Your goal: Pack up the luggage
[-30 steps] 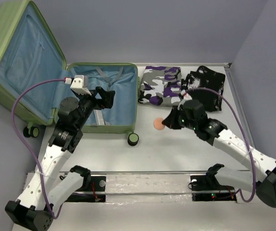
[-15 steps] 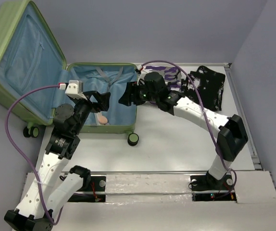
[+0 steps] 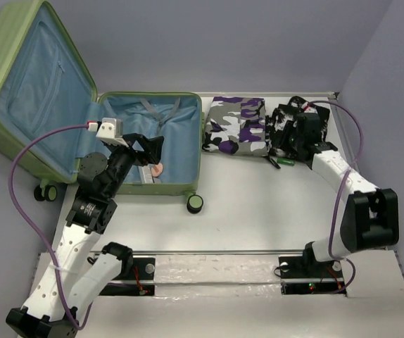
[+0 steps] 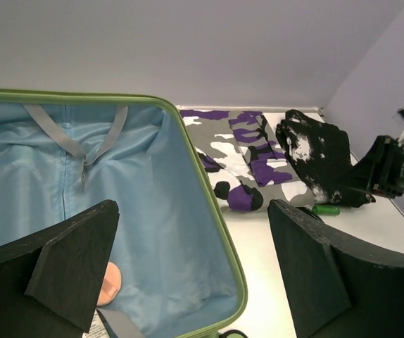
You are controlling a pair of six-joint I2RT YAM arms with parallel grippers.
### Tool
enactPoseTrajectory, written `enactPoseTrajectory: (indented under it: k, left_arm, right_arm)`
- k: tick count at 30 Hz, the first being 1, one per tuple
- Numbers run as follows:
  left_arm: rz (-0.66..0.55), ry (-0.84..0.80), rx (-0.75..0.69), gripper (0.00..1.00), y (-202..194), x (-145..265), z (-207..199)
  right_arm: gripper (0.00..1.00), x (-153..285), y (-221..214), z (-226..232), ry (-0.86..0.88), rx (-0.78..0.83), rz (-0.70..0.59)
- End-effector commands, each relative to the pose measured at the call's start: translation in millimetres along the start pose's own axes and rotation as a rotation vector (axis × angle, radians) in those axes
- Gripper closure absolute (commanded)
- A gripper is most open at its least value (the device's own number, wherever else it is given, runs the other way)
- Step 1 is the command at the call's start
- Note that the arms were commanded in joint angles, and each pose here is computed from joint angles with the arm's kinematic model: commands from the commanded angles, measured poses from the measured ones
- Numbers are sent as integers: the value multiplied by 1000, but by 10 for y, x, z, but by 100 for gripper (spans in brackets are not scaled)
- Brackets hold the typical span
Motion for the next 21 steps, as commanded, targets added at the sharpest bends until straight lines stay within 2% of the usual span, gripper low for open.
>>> enactPoseTrajectory:
  k: [1, 9, 15, 21]
  left_arm:
    - [-30, -35, -11, 1, 60, -6, -46]
    - [-29, -40, -13, 1, 64, -1, -54]
    - [-28, -40, -13, 1, 64, -3, -52]
    - [-23, -39, -12, 1, 50, -14, -48]
  right_arm:
    - [58, -193, -210, -183, 15, 46, 117]
    - [54, -473, -317, -307, 62, 108, 259]
    - [53, -635, -416, -224, 142, 84, 304]
    - [53, -738, -554, -266, 132, 88, 347]
Point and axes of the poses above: each gripper's point midway between its finger pads, its own x axis back along the fingers, its own z axis along the line the jaws close on, y = z × x, the point moved 5 cm from there along x, back along the fingers, and after that the axes turned 11 degrees about x, right-handed, at the moved point
